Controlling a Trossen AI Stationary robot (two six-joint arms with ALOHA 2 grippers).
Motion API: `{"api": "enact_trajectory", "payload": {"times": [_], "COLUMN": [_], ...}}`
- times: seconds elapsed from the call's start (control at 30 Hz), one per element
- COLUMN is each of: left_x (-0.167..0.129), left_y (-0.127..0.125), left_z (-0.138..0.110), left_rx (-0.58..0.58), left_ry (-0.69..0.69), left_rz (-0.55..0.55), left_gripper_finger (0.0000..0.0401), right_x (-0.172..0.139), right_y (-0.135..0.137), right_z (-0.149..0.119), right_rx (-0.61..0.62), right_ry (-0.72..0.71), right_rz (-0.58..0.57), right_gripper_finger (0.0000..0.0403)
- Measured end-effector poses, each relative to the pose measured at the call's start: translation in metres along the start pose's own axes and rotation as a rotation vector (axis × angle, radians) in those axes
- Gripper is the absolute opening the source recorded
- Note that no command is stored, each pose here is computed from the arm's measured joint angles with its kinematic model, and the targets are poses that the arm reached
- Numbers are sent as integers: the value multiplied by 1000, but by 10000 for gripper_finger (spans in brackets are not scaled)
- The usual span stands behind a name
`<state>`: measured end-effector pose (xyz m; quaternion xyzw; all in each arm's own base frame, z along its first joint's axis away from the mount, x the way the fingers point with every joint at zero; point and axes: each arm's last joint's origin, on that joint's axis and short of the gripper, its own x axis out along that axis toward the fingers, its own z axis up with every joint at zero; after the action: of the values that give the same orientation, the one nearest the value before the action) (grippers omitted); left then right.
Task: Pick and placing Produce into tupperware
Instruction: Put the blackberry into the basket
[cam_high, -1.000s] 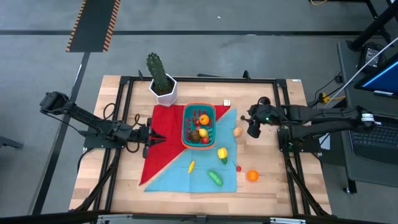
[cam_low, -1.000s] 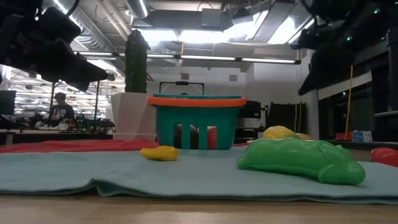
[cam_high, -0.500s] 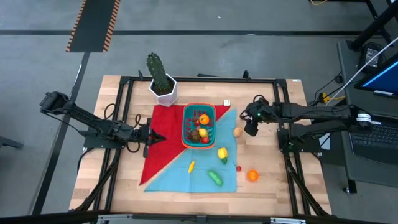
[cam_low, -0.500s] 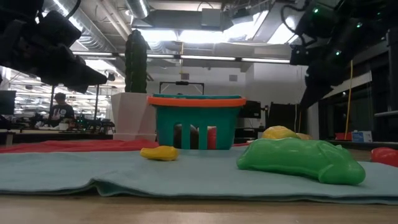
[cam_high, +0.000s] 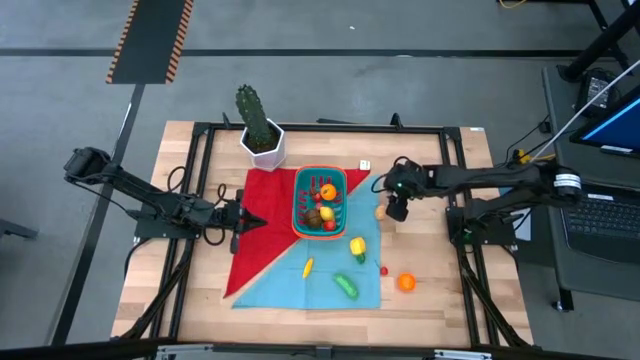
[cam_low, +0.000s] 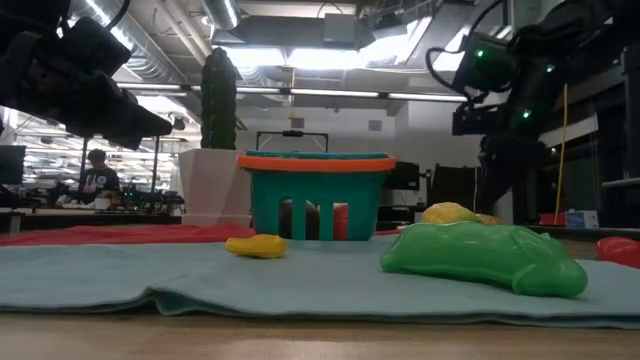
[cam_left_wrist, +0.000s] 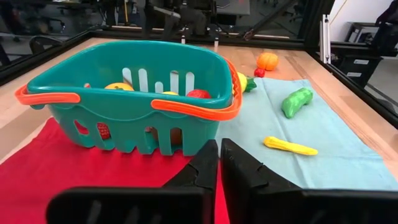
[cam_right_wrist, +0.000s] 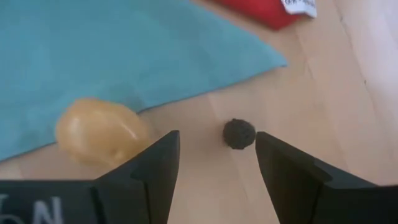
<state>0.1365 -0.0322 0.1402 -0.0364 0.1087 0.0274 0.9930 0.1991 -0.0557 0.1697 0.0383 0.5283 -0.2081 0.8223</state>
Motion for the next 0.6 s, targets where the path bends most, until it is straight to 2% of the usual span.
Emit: {"api": "enact_trajectory", "payload": {"times": [0.23, 0.6], "left_x": [0, 0], "left_y": [0, 0], "left_z": [0, 0], "left_rx": [0, 0], "left_ry": [0, 0], "left_rz": [0, 0], "left_gripper_finger": [33, 59], "right_x": [14, 29], "right_y": [-10, -18], "right_z": [0, 2], "right_rx": [21, 76], "right_ry": [59, 82], "right_rz": [-25, 39], "right_gripper_finger": [199, 182]}}
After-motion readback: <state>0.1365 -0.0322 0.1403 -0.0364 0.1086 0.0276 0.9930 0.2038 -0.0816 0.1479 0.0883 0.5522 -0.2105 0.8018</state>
